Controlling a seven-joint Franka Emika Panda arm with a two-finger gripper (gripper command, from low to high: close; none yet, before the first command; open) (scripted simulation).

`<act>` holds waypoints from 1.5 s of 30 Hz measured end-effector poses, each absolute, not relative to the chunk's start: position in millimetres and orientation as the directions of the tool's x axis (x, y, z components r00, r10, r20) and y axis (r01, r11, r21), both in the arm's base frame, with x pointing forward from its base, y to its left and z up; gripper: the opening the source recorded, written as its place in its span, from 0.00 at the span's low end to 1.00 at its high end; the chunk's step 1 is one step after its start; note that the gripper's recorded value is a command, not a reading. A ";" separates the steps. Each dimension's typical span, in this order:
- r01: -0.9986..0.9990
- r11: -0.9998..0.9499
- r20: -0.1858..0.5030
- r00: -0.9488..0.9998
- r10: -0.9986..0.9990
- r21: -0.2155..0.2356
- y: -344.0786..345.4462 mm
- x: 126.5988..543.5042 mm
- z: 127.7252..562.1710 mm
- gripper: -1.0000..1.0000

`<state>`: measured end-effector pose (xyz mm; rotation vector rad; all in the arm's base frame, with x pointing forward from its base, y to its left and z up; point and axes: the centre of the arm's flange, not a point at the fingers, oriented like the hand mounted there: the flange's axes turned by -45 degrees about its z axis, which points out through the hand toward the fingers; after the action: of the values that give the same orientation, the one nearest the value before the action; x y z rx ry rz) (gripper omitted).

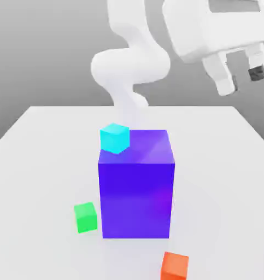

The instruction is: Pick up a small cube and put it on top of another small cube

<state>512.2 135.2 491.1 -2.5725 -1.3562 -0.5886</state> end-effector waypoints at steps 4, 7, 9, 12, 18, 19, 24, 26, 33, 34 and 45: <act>0.915 -0.403 0.367 0.364 0.856 0.030 177.5 520.8 440.2 0.50; 0.961 -0.274 0.326 0.249 0.912 0.031 204.8 523.5 402.0 0.50; 0.982 -0.188 0.298 0.170 0.939 0.032 220.7 523.8 376.9 0.50; 0.998 -0.059 0.254 0.049 0.966 0.032 241.7 522.5 340.3 0.50; 0.976 0.217 0.158 -0.219 0.963 0.029 283.7 510.1 272.3 0.50; 0.964 0.264 0.140 -0.265 0.954 0.028 290.2 507.2 261.9 0.50; 0.872 0.489 0.050 -0.489 0.871 0.014 319.7 490.8 214.4 0.50; 0.824 0.567 0.015 -0.567 0.824 0.005 329.7 484.6 196.1 0.50; 0.801 0.599 0.001 -0.599 0.801 0.000 334.2 482.0 136.0 0.00; 0.801 0.599 0.001 -0.599 0.801 -0.001 334.2 482.0 136.0 0.00; 0.825 0.563 -0.077 -0.566 0.821 -0.055 257.6 518.6 223.2 0.00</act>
<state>518.6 257.6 223.2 -1.4822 -2.8145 0.1353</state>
